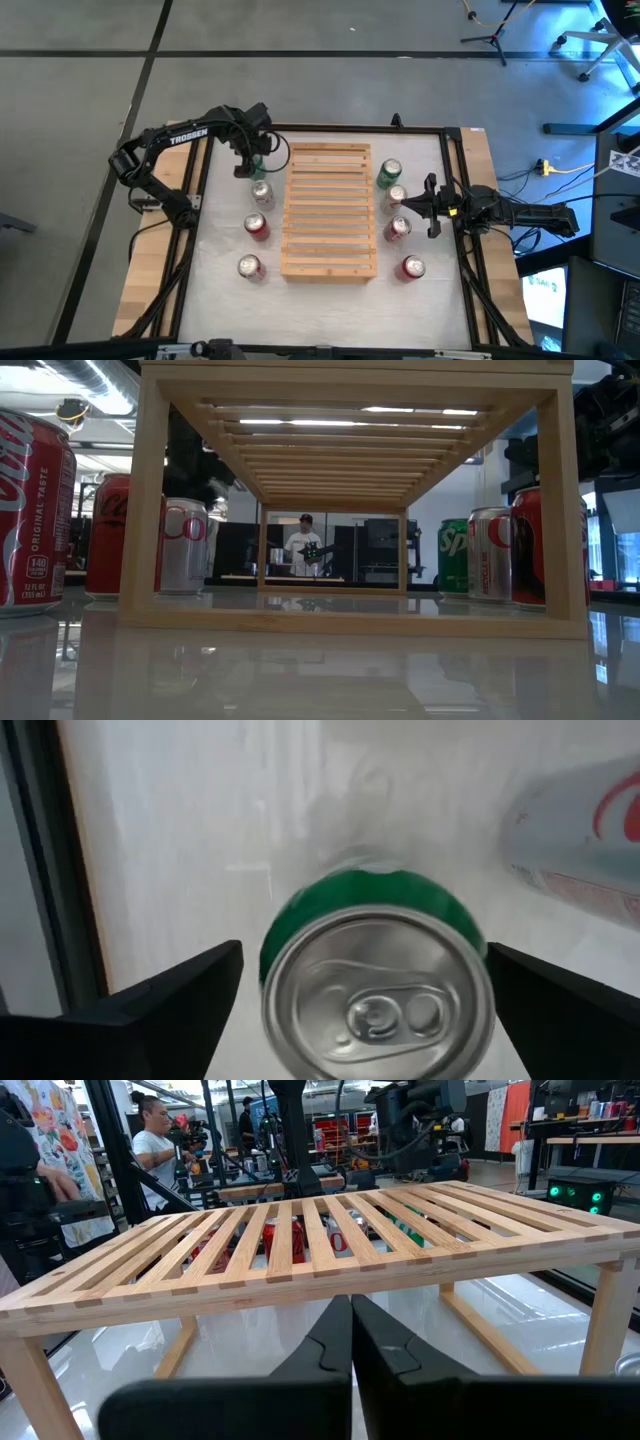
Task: Place canned beverage on shelf
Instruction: Put the left green soda can on the shelf
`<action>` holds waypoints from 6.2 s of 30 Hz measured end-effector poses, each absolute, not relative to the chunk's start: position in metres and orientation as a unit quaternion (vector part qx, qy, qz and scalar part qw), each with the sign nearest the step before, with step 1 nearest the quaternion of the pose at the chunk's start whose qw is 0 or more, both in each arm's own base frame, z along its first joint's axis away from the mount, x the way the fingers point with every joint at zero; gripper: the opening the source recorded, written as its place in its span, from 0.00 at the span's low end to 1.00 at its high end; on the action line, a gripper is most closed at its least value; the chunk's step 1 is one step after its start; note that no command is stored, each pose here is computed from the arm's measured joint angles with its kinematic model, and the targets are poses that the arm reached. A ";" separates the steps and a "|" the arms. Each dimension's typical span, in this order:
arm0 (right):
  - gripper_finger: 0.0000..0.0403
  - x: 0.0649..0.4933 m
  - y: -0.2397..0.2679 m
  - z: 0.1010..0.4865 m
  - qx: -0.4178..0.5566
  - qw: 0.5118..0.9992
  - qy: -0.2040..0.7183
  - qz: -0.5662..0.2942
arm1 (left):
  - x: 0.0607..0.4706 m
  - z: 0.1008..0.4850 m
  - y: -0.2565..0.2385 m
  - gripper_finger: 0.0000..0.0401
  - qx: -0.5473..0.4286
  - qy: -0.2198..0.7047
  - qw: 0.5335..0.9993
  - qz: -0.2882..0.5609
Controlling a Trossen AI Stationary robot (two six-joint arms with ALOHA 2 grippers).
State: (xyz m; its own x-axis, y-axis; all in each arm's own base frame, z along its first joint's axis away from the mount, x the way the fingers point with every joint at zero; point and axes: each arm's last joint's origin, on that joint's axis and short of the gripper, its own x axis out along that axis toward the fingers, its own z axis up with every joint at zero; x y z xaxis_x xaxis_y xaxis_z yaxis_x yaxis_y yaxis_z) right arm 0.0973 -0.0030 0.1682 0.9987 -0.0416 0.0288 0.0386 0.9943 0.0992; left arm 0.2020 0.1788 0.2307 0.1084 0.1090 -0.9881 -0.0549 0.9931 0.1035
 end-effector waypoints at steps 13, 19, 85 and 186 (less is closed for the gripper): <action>0.00 0.097 -0.003 0.168 0.049 0.998 -0.015 -0.020 | 0.202 0.231 0.179 0.98 -0.087 0.651 0.740 0.147; 0.00 0.097 -0.003 0.168 0.049 0.998 -0.015 -0.020 | 0.204 0.231 0.180 0.98 -0.150 0.624 0.737 0.211; 0.00 0.097 -0.003 0.168 0.049 0.998 -0.015 -0.020 | 0.207 0.232 0.179 0.73 -0.040 0.628 0.774 0.072; 0.00 0.097 -0.003 0.168 0.049 0.998 -0.016 -0.020 | 0.209 0.232 0.184 0.81 -0.002 0.630 0.770 0.101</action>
State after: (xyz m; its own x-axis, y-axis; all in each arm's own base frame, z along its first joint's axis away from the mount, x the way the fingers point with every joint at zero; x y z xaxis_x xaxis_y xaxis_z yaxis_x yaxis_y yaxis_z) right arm 0.0973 -0.0030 0.1683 0.9987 -0.0418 0.0291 0.0387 0.9943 0.0991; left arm 0.2088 0.1841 0.2323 0.1856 0.1532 -0.9706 -0.1572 0.9797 0.1246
